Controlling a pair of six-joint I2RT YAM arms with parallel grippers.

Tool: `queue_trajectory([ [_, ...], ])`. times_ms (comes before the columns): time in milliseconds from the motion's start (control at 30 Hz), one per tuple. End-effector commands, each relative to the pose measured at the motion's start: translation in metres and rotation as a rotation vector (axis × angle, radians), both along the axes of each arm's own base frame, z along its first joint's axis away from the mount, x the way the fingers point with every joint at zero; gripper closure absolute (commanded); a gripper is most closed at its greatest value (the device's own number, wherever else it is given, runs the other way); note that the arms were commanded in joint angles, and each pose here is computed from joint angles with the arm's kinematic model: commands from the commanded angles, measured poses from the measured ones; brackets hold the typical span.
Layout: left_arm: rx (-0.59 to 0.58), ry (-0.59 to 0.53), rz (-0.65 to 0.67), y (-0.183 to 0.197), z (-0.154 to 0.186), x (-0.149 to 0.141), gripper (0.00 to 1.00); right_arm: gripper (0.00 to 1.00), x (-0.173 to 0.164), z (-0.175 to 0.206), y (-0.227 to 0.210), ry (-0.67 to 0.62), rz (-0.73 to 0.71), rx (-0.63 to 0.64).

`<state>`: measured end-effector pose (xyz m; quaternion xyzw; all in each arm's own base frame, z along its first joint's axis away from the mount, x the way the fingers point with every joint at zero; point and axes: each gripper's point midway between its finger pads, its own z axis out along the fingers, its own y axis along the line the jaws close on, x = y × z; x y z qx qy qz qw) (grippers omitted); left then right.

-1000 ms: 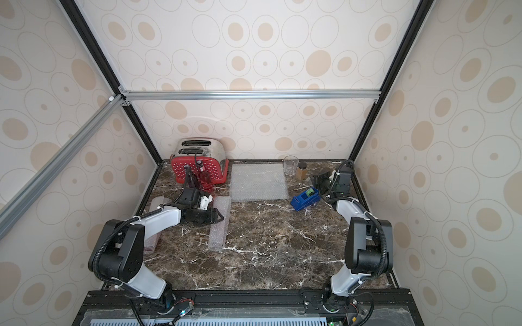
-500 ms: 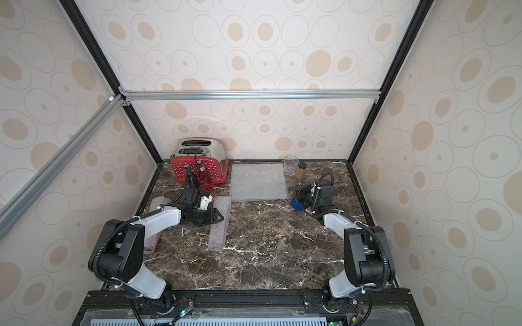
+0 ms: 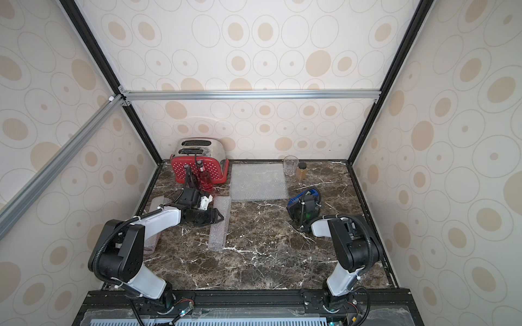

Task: Wrap wine bottles in bubble wrap
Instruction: Tear off the tape using the Tape Cutter.

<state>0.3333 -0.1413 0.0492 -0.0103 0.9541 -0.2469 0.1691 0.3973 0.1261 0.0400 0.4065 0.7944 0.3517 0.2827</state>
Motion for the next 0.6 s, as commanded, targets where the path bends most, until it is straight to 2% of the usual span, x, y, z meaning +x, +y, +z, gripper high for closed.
queue_trajectory([
  [0,0.046,0.039,0.005,0.008,-0.009,-0.013,0.37,1.00,-0.037,-0.050,-0.007,0.191,0.017,-0.065],
  [67,0.047,0.042,0.004,0.008,-0.010,-0.013,0.37,1.00,-0.031,-0.027,0.002,0.157,0.073,-0.096],
  [133,0.045,0.044,0.003,0.007,-0.010,-0.012,0.37,1.00,-0.035,-0.024,-0.001,0.176,0.077,-0.163],
  [333,0.046,0.035,0.002,0.007,-0.008,-0.013,0.37,1.00,-0.068,-0.082,-0.012,0.330,-0.006,-0.153],
  [400,0.046,0.032,0.002,0.007,-0.007,-0.013,0.37,1.00,-0.072,-0.087,-0.007,0.344,0.010,-0.140],
  [500,0.045,0.033,0.004,0.008,-0.007,-0.013,0.37,1.00,-0.066,-0.071,0.000,0.314,0.037,-0.135],
  [567,0.045,0.037,0.003,0.007,-0.008,-0.013,0.37,1.00,-0.054,-0.047,0.014,0.259,0.089,-0.105],
])
